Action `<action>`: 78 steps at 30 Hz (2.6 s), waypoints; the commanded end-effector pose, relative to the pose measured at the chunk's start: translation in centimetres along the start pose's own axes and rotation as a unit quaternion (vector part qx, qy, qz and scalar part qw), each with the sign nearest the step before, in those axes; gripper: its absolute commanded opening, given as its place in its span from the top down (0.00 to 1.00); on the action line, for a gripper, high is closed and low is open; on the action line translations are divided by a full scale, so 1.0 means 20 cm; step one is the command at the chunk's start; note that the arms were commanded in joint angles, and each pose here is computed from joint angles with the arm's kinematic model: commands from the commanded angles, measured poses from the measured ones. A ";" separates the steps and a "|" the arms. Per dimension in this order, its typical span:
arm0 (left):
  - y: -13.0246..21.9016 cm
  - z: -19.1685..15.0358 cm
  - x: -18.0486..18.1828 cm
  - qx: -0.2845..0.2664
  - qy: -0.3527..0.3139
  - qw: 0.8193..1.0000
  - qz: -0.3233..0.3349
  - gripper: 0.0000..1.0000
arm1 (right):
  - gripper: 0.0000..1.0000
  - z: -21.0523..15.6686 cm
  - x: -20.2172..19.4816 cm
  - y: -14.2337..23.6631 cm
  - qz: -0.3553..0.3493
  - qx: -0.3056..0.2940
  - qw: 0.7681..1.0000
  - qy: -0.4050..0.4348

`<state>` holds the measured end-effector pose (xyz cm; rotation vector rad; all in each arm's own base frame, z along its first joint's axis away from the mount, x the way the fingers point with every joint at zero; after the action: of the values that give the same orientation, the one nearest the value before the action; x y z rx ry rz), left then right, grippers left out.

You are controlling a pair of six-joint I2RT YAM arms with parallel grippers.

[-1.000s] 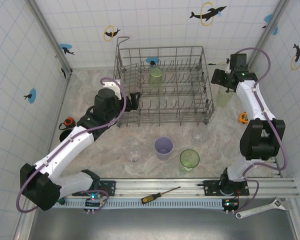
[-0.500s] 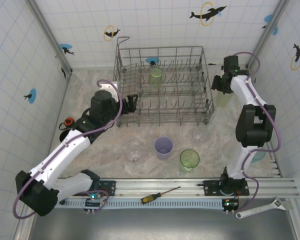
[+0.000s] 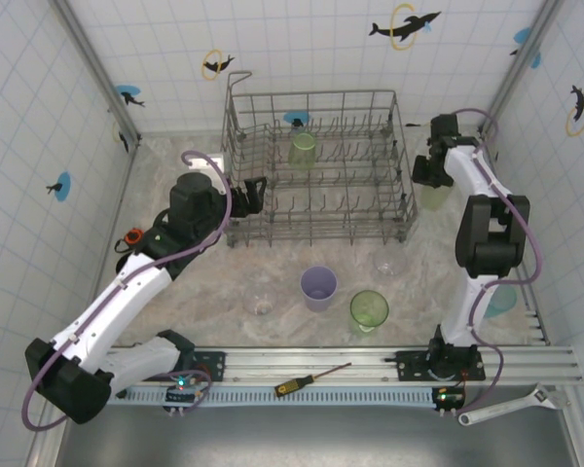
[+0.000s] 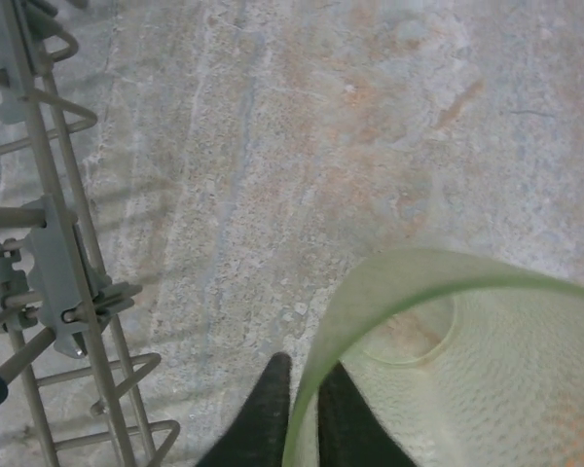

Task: Load the cups into the dish rack

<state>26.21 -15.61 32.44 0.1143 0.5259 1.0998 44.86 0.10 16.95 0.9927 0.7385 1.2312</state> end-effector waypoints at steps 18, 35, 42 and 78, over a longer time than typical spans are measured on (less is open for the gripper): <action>-0.03 0.13 -0.07 -0.010 0.018 1.000 -0.017 0.02 | 1.00 0.29 -0.01 0.62 0.011 -0.161 0.987 -0.005; -0.32 0.24 -0.15 -0.007 0.016 0.999 -0.048 0.02 | 1.00 0.24 0.43 0.95 0.235 -0.234 0.943 0.034; -0.48 0.22 -0.16 0.008 0.044 0.997 -0.067 0.03 | 1.00 0.15 0.63 0.92 0.374 -0.214 0.902 0.030; -0.82 0.35 -0.02 0.008 0.324 0.898 -0.297 0.02 | 1.00 -0.14 0.91 0.91 0.756 -0.171 0.630 -0.041</action>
<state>42.66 -21.95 31.76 -0.3494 1.0979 0.5713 39.44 18.63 32.28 1.3456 -0.6534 2.4972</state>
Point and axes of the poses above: each hand's point on the last joint's axis, 136 mm out from that joint toward the fingers, its own y axis back along the fingers, its own x axis along the line the jaws close on, z = x × y, the point moved 7 cm from there along y, back along the fingers, and after that the axes turned 1 degree about -y, right-handed, at the moved point
